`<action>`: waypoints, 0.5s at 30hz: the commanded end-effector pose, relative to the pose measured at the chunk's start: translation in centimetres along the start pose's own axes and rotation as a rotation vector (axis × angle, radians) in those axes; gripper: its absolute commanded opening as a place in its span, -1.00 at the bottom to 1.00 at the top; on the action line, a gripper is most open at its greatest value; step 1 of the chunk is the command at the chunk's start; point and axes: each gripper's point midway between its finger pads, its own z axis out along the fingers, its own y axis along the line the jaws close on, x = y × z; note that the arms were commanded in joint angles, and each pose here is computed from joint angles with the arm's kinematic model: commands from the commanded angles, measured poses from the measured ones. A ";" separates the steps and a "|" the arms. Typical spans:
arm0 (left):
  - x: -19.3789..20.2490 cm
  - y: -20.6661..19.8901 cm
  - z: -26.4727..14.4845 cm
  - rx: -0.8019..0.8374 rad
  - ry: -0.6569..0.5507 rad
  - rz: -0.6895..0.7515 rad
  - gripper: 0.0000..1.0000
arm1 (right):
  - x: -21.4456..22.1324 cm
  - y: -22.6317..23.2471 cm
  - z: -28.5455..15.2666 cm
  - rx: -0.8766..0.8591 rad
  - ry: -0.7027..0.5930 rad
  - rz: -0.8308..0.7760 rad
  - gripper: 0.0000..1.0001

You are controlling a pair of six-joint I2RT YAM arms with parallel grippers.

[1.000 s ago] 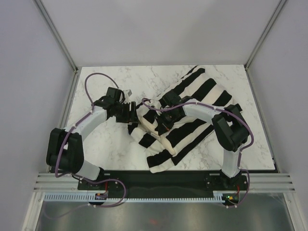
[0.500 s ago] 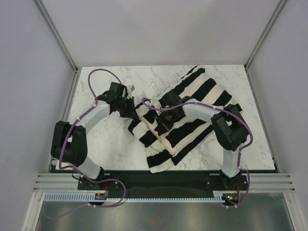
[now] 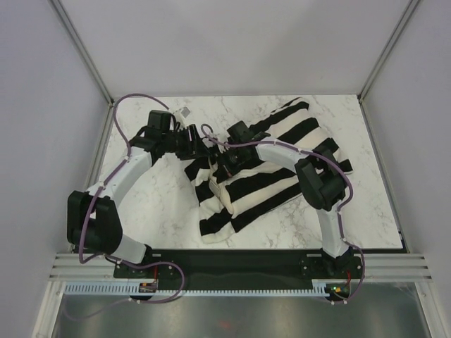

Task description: Put the pillow into the pillowcase

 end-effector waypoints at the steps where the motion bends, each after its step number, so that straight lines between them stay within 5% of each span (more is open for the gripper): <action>1: -2.7 0.5 -2.4 -0.024 -0.096 -0.030 0.21 | -5.4 -2.8 -2.2 0.113 -0.201 0.036 -0.88; 2: -2.7 0.0 -3.5 -0.029 -0.119 0.003 0.34 | -5.7 -2.6 -3.0 0.111 -0.216 0.047 -0.64; 3: -2.1 -0.3 -4.1 -0.029 -0.115 0.005 0.40 | -6.6 -1.6 -5.0 0.095 -0.252 0.043 -0.13; 6: 2.1 0.0 -4.9 -0.105 -0.051 -0.018 0.45 | -5.2 1.8 -8.4 0.056 -0.205 0.062 0.42; 10: 6.9 2.4 -4.6 -0.182 0.020 -0.123 0.45 | -1.7 3.1 -10.7 0.174 -0.110 0.013 0.58; 15: 7.3 3.1 -4.9 -0.219 -0.003 -0.159 0.47 | 3.4 1.4 -9.5 0.416 0.032 -0.086 0.68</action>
